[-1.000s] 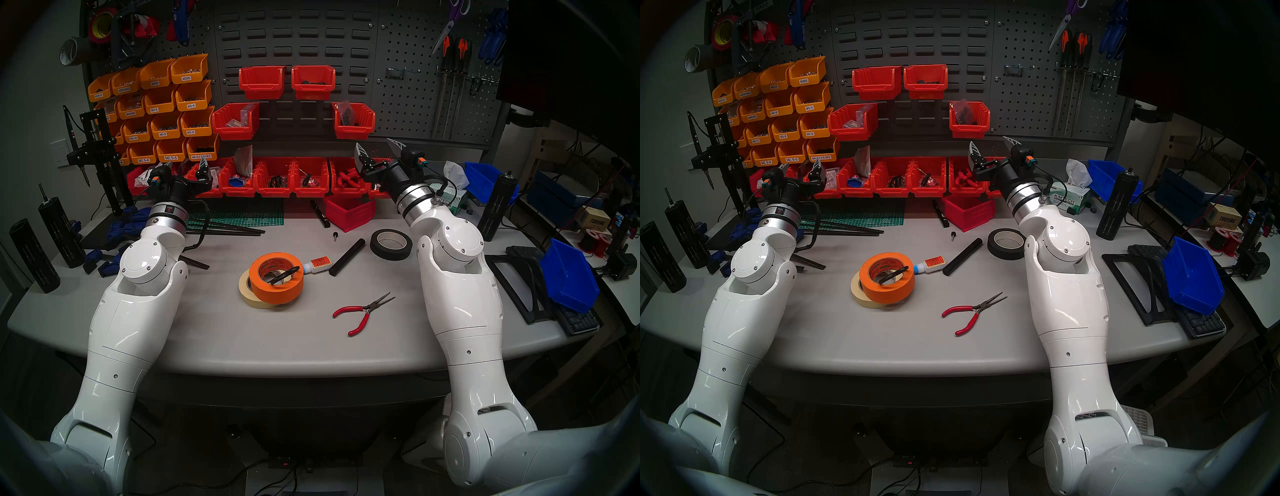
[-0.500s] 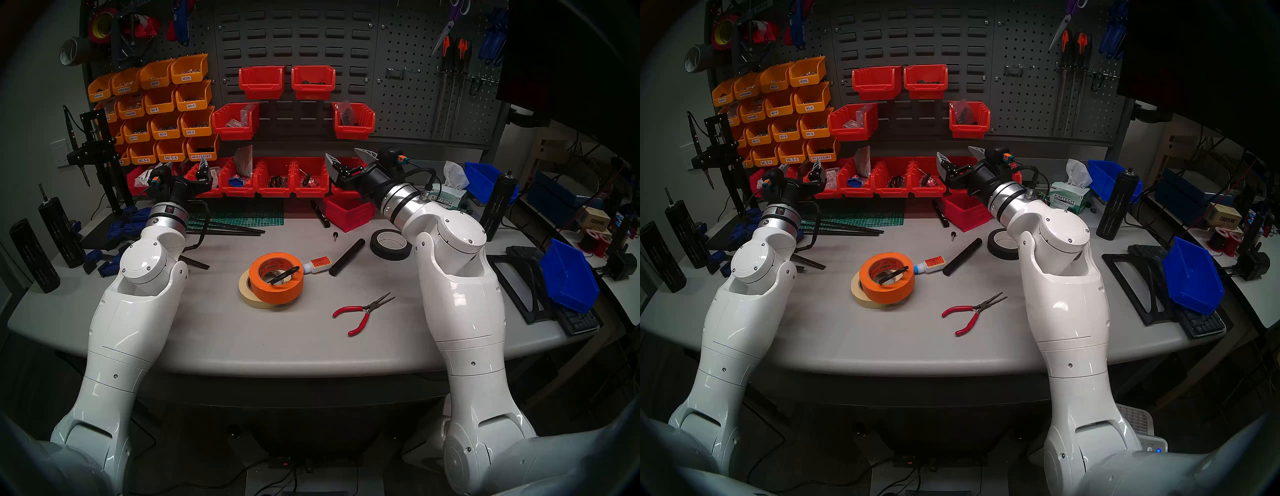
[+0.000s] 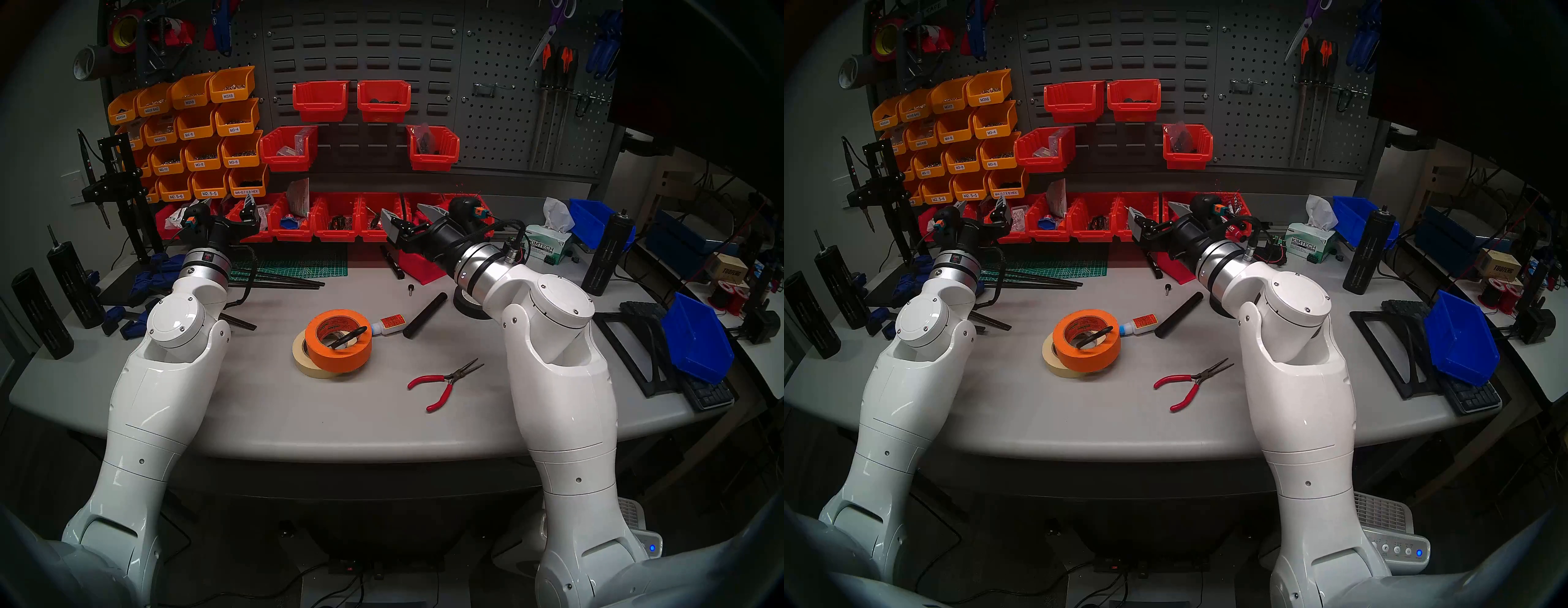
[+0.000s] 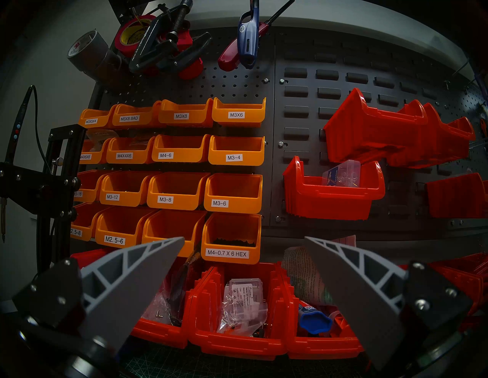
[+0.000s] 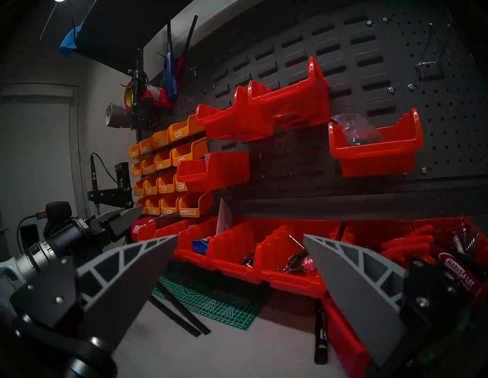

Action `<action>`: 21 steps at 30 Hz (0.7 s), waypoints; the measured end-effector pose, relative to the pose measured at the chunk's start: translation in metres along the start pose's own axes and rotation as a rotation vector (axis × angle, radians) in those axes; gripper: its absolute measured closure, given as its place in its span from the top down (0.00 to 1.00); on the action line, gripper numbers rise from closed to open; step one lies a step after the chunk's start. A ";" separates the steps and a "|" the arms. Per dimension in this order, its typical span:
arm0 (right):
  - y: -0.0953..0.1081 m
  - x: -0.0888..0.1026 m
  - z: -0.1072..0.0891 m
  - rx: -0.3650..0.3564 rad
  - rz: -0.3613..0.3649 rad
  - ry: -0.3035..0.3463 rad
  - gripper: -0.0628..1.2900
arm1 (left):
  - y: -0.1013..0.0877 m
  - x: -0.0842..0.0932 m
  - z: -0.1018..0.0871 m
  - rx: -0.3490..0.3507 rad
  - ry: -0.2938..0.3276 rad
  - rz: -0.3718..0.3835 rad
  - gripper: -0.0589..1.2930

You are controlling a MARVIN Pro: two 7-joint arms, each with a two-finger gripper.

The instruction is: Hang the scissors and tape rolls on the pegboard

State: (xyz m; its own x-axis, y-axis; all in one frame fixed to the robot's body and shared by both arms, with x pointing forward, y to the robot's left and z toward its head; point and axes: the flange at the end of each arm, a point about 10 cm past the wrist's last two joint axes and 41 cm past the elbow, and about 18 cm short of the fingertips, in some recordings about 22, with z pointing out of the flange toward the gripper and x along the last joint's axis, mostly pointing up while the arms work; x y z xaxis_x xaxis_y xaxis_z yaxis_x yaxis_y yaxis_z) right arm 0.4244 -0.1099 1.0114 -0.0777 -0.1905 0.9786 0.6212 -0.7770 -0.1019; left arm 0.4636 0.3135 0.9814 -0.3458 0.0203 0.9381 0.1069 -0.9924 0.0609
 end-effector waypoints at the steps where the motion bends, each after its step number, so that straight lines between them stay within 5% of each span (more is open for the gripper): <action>1: -0.003 -0.001 -0.001 0.003 0.007 -0.005 0.96 | 0.000 0.000 0.000 0.000 0.000 0.000 0.96; 21: -0.017 -0.002 -0.003 -0.017 0.053 -0.044 0.96 | 0.000 0.000 0.000 0.000 0.000 0.000 0.96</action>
State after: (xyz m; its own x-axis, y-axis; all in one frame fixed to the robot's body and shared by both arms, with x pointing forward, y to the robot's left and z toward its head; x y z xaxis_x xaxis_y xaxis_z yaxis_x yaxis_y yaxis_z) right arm 0.4112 -0.0980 1.0103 -0.0107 -0.2056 0.9786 0.6103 -0.7766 -0.1565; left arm 0.4636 0.3134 0.9813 -0.3455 0.0207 0.9382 0.1068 -0.9924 0.0612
